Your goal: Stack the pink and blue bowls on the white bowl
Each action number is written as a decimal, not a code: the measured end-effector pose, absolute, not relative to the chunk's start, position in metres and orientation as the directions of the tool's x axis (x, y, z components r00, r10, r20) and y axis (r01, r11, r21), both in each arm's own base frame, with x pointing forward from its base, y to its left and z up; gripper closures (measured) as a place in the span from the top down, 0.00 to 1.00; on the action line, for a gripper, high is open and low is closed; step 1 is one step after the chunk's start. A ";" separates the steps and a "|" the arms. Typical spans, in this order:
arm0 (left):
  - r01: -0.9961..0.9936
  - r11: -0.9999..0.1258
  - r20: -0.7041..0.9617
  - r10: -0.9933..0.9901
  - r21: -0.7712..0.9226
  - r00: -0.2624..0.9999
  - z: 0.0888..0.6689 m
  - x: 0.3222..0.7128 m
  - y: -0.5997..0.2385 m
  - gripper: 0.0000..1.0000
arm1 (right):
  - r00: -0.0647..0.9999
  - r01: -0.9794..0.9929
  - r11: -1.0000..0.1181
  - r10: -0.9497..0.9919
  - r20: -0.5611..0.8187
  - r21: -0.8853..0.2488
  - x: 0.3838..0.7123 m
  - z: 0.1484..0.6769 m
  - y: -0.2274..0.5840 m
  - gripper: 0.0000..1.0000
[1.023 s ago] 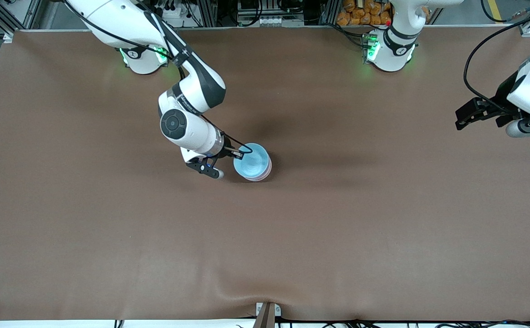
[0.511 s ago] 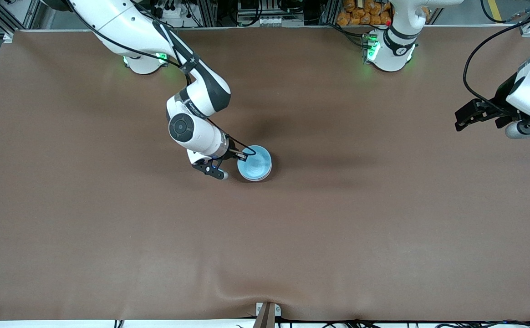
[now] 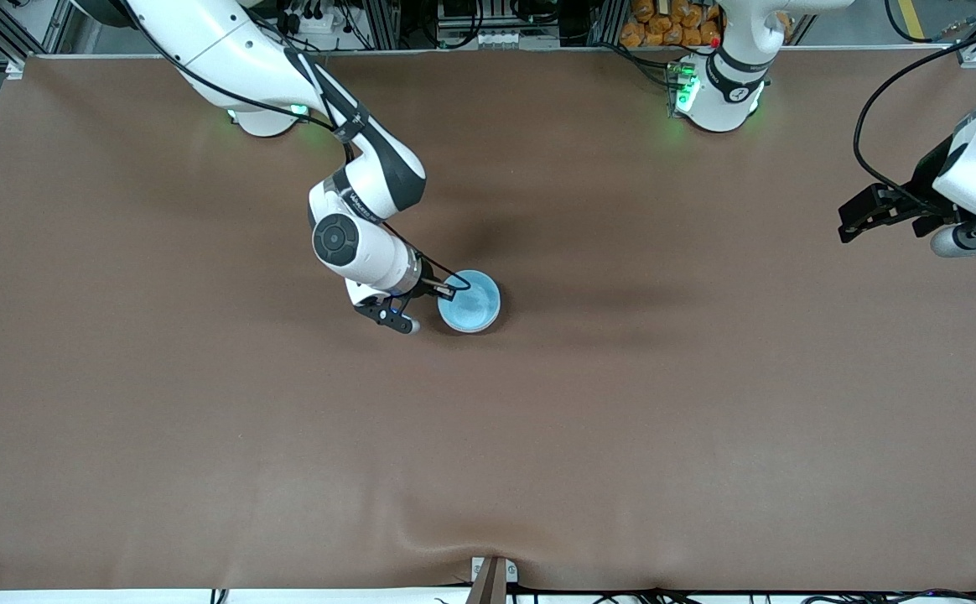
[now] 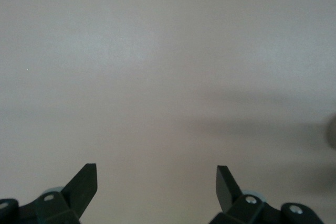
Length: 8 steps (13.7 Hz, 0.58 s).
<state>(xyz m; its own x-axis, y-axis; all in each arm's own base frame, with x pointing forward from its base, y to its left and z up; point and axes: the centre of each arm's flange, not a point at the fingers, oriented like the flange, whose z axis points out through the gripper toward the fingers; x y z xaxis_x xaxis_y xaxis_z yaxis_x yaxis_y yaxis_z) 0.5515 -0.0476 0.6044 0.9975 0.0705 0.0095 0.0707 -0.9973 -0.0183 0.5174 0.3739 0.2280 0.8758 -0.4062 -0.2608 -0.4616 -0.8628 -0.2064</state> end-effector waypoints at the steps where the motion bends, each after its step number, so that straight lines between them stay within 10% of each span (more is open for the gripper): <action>1: 0.071 -0.997 0.009 0.071 -0.018 0.997 0.604 0.551 -0.048 1.00 | 0.873 -0.462 -0.864 -0.405 -0.272 -0.199 0.524 0.236 0.373 0.38; 8: 0.070 -0.997 0.005 0.070 -0.010 0.998 0.603 0.551 -0.049 1.00 | 0.877 -0.474 -0.853 -0.434 -0.208 -0.217 0.643 0.412 0.290 1.00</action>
